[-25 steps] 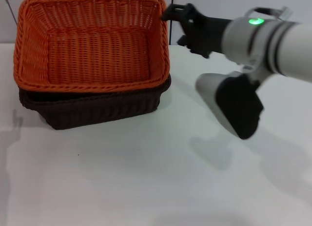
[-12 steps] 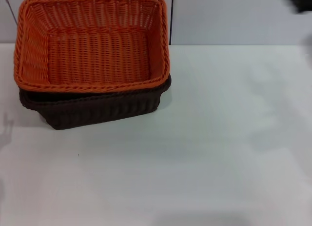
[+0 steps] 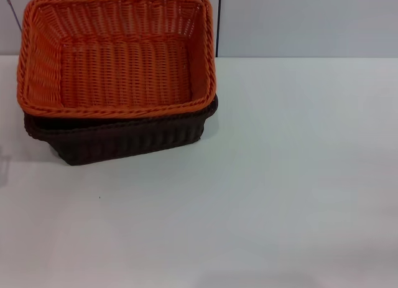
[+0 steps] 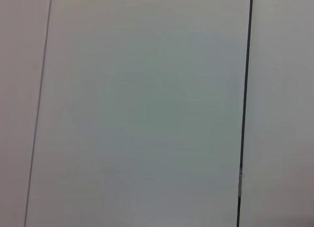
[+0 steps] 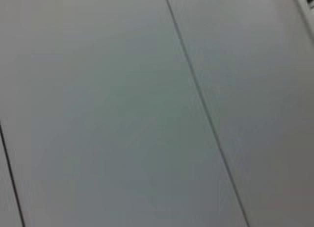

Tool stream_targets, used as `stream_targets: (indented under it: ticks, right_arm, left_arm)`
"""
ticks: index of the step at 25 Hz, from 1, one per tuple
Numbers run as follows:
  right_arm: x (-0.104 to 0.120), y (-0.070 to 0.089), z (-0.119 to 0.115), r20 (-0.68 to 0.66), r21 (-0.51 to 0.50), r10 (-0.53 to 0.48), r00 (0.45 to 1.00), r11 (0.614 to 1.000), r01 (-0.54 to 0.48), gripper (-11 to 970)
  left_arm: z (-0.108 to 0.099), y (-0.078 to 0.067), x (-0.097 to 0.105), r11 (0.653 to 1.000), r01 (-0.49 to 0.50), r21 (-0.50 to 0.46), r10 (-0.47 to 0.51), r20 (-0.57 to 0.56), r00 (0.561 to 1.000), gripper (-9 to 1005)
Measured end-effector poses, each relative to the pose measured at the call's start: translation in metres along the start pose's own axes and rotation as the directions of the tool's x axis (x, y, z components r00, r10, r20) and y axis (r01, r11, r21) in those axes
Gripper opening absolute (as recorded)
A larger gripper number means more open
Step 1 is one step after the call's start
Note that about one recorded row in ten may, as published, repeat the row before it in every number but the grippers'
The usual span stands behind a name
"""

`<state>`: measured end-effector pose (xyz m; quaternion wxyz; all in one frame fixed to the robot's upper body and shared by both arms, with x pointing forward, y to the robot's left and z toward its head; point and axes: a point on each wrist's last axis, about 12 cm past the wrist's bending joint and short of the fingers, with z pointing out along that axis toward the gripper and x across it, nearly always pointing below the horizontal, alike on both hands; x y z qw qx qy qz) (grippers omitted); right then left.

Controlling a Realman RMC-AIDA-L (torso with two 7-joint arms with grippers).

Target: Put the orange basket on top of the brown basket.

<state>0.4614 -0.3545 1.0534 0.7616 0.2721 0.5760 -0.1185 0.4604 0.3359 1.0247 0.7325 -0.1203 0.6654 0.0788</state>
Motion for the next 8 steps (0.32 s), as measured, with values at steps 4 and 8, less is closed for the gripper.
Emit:
stream_targets:
  ticks: [4, 8]
  right_arm:
    - [0.003, 0.002, -0.009, 0.039, -0.036, -0.039, 0.998, 0.999, 0.040, 680]
    - [0.003, 0.004, -0.011, 0.047, -0.051, -0.046, 0.998, 0.998, 0.048, 680]
  left_arm:
    - [0.001, 0.002, 0.001, 1.000, -0.007, 0.004, 0.007, -0.004, 1.000, 797]
    - [0.001, 0.002, 0.002, 1.000, -0.014, 0.006, 0.014, -0.001, 1.000, 797]
